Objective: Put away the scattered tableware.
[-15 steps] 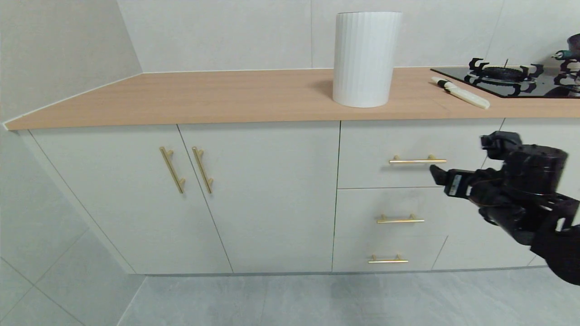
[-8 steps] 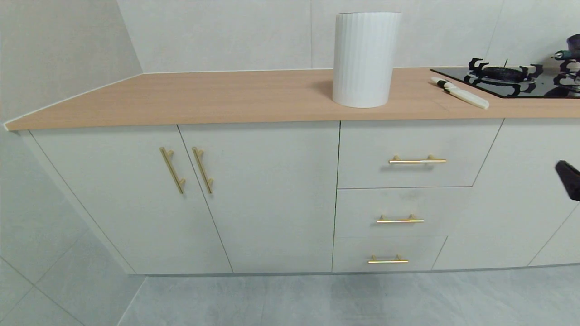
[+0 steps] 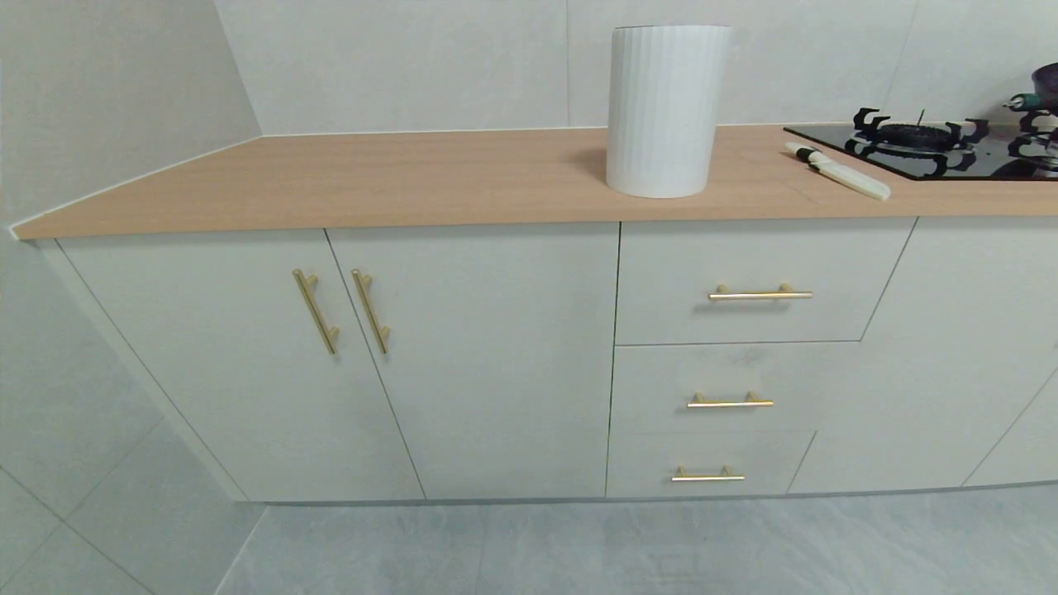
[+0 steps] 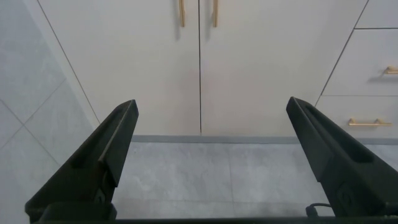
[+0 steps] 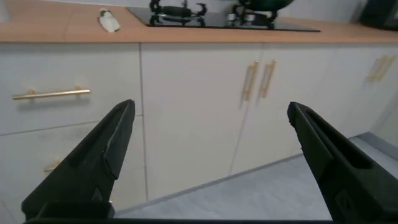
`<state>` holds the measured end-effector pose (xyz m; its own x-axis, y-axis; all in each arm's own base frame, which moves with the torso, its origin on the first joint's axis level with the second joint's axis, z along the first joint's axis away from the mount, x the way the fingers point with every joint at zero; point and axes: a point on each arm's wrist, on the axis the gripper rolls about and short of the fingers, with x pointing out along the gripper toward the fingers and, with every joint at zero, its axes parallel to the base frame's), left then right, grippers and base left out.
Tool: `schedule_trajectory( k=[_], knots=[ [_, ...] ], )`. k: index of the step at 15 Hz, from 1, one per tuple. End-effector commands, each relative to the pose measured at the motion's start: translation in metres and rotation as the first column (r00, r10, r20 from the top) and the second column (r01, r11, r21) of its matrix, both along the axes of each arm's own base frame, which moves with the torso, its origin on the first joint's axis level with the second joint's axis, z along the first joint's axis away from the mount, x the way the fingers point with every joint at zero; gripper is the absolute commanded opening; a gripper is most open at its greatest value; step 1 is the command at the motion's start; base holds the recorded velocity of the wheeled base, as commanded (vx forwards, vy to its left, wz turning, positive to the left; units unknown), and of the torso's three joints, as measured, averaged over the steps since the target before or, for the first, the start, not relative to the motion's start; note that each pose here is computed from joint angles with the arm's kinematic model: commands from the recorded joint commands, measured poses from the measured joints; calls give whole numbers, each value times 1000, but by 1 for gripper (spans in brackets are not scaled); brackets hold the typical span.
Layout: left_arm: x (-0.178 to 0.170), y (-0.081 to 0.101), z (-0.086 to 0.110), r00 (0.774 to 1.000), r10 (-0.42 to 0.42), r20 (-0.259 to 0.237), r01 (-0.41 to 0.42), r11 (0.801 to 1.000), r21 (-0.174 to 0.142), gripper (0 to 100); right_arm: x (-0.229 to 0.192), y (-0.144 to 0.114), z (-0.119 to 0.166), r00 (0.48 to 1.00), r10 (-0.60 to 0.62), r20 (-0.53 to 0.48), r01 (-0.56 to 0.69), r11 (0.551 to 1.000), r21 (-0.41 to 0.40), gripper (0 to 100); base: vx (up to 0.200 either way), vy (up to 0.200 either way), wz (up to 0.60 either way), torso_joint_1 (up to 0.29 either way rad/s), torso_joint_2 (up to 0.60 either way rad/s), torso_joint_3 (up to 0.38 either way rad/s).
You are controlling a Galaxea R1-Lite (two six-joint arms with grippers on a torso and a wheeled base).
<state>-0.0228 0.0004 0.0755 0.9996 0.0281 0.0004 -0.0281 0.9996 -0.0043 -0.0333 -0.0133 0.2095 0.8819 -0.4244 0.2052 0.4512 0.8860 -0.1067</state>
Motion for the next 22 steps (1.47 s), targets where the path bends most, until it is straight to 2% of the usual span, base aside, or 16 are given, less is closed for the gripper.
schedule_trajectory(
  k=[1, 3, 4, 6, 9, 10, 11, 14, 19, 21, 22],
  knots=[
    [0, 0, 0, 1000, 1, 0, -1, 1000, 0, 100, -45, 1, -24, 992, -46, 116, 46, 999, -1, 100, 0, 0, 0, 0, 0, 0],
    [0, 0, 0, 1000, 1, 0, -1, 1000, 0, 100, -37, 3, -45, 997, -7, 73, 7, 1000, 12, 100, 0, 0, 0, 0, 0, 0],
    [0, 0, 0, 1000, 1, 0, -1, 1000, 0, 100, -30, 5, -53, 994, 84, 66, -87, 995, 45, 100, 0, 0, 0, 0, 0, 0],
    [0, 0, 0, 1000, 1, 0, -1, 1000, 0, 100, -14, 9, -78, 965, 263, 9, -263, 959, 108, 100, 0, 0, 0, 0, 0, 0],
    [0, 0, 0, 1000, 1, 0, -1, 1000, 0, 100, 9, 10, -123, 940, 335, -69, -323, 936, 140, 100, 0, 0, 0, 0, 0, 0],
    [0, 0, 0, 1000, 1, 0, -1, 1000, 0, 100, 10, 11, -129, 928, 359, -99, -342, 927, 154, 100, 0, 0, 0, 0, 0, 0],
    [0, 0, 0, 1000, 1, 0, -1, 1000, 0, 100, 10, 11, -133, 916, 375, -141, -349, 920, 178, 100, 0, 0, 0, 0, 0, 0],
    [0, 0, 0, 1000, 1, 0, -1, 1000, 0, 100, 10, 13, -134, 893, 428, -141, -402, 898, 180, 100, 0, 0, 0, 0, 0, 0],
    [0, 0, 0, 1000, 1, 0, -1, 1000, 0, 100, 10, 13, -133, 892, 430, -140, -404, 897, 180, 100, 0, 0, 0, 0, 0, 0],
    [0, 0, 0, 1000, 1, -1, -1, 1000, 17, 100, 10, 13, -134, 892, 430, -141, -404, 897, 180, 100, 0, 0, 0, 0, 0, 0],
    [0, 0, 0, 1000, 1, -1, -1, 1000, 13, 100, 10, 13, -134, 892, 430, -141, -404, 897, 180, 100, 0, 0, 0, 0, 0, 0]
  ],
)
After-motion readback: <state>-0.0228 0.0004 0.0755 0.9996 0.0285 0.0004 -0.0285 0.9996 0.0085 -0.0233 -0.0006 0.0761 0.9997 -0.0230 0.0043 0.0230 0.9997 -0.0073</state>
